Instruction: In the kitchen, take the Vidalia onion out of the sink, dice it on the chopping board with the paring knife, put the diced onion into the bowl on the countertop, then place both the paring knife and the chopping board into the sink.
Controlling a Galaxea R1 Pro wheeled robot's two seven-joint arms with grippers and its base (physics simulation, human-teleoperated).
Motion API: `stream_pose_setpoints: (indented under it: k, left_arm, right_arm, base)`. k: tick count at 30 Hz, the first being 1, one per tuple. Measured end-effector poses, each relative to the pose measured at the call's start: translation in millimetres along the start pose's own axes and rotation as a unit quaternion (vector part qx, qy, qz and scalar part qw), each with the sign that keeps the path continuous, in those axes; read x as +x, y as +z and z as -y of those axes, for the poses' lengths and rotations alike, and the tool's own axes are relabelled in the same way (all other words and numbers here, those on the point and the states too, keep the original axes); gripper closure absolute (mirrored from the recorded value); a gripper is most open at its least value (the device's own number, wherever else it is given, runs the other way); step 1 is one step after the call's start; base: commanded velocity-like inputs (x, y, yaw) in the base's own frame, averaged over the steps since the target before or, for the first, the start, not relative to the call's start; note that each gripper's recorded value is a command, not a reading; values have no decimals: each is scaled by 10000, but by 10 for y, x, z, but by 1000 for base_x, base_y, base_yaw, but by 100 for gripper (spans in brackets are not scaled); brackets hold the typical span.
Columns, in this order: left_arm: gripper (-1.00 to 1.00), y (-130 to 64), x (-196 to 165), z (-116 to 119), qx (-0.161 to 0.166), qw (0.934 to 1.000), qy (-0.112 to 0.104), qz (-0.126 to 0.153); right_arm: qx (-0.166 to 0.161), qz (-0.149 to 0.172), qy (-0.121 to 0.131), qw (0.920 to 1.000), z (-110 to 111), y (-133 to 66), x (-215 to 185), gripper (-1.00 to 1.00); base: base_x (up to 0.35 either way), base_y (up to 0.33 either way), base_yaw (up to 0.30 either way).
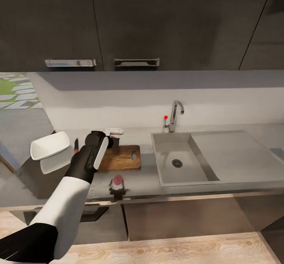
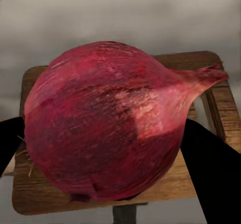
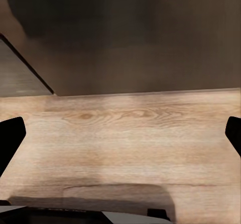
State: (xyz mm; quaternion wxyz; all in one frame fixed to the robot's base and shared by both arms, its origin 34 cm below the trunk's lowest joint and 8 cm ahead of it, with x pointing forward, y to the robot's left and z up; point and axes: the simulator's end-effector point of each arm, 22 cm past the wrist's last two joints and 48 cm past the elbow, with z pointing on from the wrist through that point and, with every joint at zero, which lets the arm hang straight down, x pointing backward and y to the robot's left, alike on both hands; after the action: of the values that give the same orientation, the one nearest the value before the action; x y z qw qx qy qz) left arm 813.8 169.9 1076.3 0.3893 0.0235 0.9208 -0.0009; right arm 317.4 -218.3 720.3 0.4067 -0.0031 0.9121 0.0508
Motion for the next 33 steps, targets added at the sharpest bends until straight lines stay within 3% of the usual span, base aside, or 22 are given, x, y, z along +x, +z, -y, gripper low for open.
stream_pose_setpoints:
  k: [23, 33]
  left_arm:
    - [100, 253, 287, 7, 1, 9994, 16, -342]
    - [100, 348, 399, 10, 2, 9989, 22, -467]
  right_arm:
    - [5, -168, 16, 9999, 0, -27, 116, -100]
    - [9, -244, 24, 9997, 2, -41, 168, -100]
  base:
    - [5, 2, 0]
    - [215, 50, 0]
